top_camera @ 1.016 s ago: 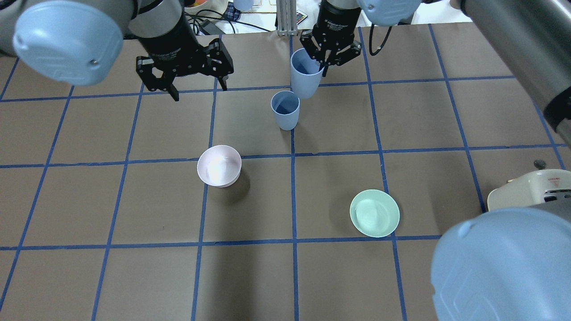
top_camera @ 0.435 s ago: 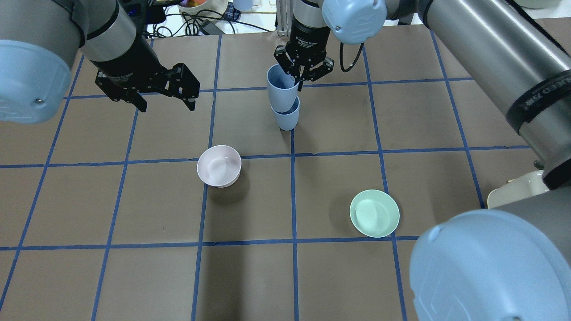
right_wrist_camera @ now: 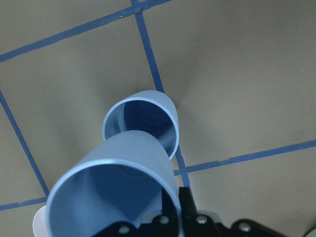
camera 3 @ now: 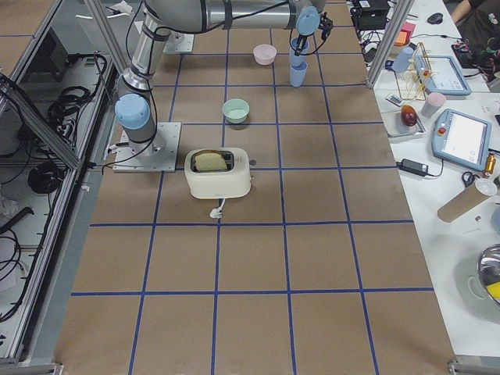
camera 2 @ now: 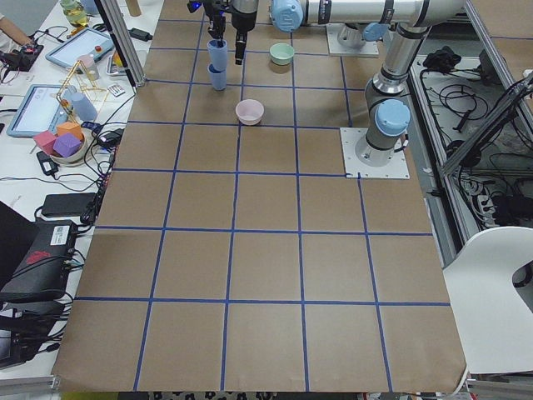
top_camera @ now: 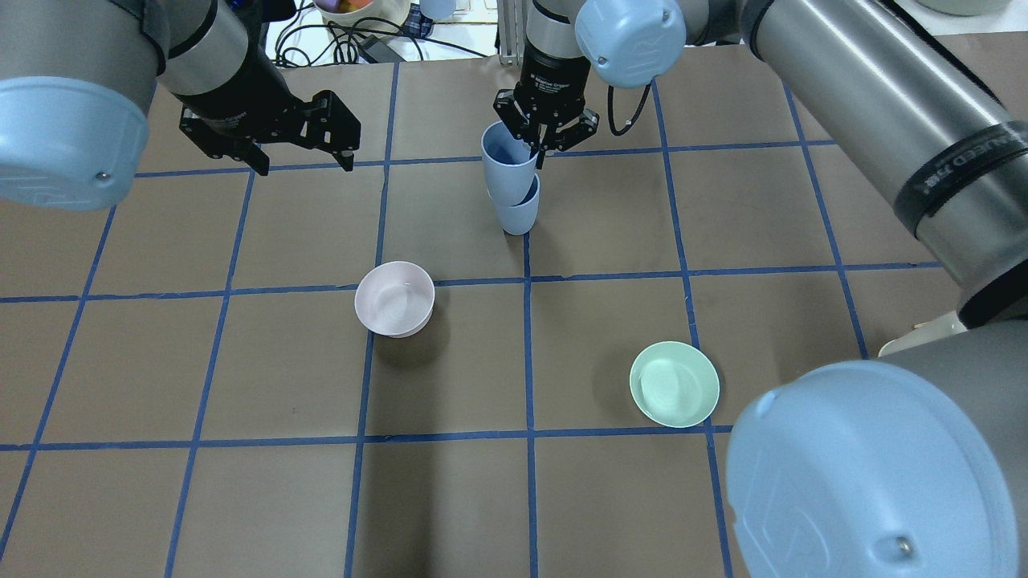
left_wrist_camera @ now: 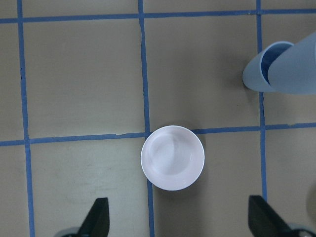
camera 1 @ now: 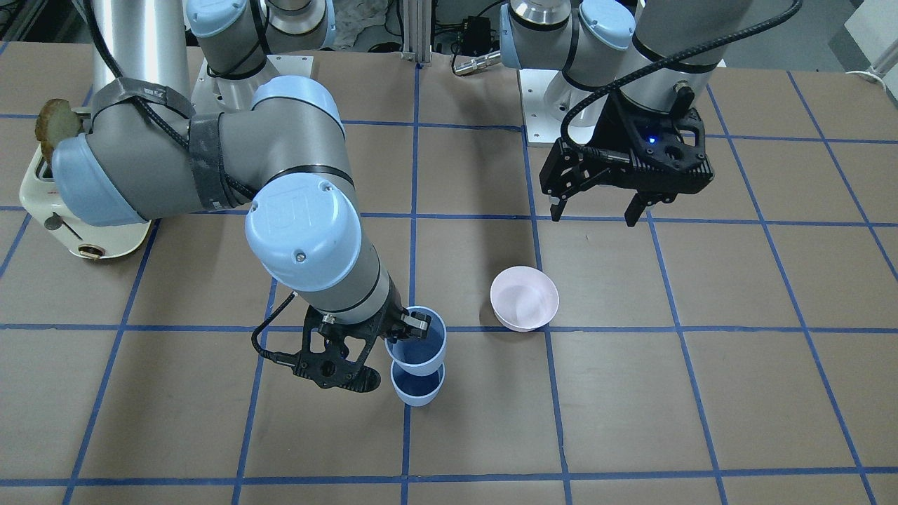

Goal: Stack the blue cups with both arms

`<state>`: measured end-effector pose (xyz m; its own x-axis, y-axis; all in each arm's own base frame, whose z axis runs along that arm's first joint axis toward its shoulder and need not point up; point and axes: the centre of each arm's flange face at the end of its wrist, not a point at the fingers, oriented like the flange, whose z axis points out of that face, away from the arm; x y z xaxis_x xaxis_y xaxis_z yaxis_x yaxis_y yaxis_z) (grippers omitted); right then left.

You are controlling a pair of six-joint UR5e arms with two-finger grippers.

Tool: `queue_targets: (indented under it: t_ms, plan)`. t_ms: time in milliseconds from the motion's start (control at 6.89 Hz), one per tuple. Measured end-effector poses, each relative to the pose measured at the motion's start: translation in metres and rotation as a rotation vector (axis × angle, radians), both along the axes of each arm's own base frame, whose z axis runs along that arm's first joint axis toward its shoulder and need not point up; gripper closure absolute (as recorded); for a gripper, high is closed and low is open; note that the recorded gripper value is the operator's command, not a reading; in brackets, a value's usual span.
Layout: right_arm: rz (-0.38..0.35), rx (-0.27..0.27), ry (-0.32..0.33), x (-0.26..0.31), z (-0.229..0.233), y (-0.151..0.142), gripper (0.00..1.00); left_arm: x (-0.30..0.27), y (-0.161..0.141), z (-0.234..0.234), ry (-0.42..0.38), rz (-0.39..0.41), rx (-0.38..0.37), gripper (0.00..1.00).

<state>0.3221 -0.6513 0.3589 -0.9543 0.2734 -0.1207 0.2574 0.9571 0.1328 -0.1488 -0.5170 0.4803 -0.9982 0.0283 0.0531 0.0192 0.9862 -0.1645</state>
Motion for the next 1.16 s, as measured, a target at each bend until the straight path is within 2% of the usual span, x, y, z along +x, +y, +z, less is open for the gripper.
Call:
queue_targets:
  t_ms: [145,290,435,581,726,1016,1161]
  plan:
    - [0.0,0.002,0.004,0.0,-0.004,-0.002,1.0,0.0,-0.002,-0.002,-0.001,0.001,-0.003,0.0]
    - [0.0,0.004,0.006,0.0,-0.007,-0.003,0.68,0.0,-0.002,-0.003,-0.004,-0.001,-0.003,0.0]
    - [0.001,0.005,0.006,0.0,-0.009,-0.003,0.27,0.001,-0.002,-0.005,-0.007,-0.001,-0.001,0.0]
    - [0.004,0.0,0.006,0.0,-0.009,-0.004,0.11,0.001,-0.001,-0.007,-0.009,0.0,0.002,0.0]
    - [0.004,-0.013,0.003,0.0,-0.009,-0.005,0.01,0.001,0.0,-0.008,-0.009,0.001,0.003,0.0]
    - [0.001,-0.042,0.009,-0.004,-0.001,-0.008,0.0,0.001,0.0,-0.007,-0.011,0.0,0.003,0.0]
    - [0.002,-0.063,0.045,-0.013,0.01,-0.007,0.0,0.001,0.001,-0.007,-0.012,0.0,0.003,0.0]
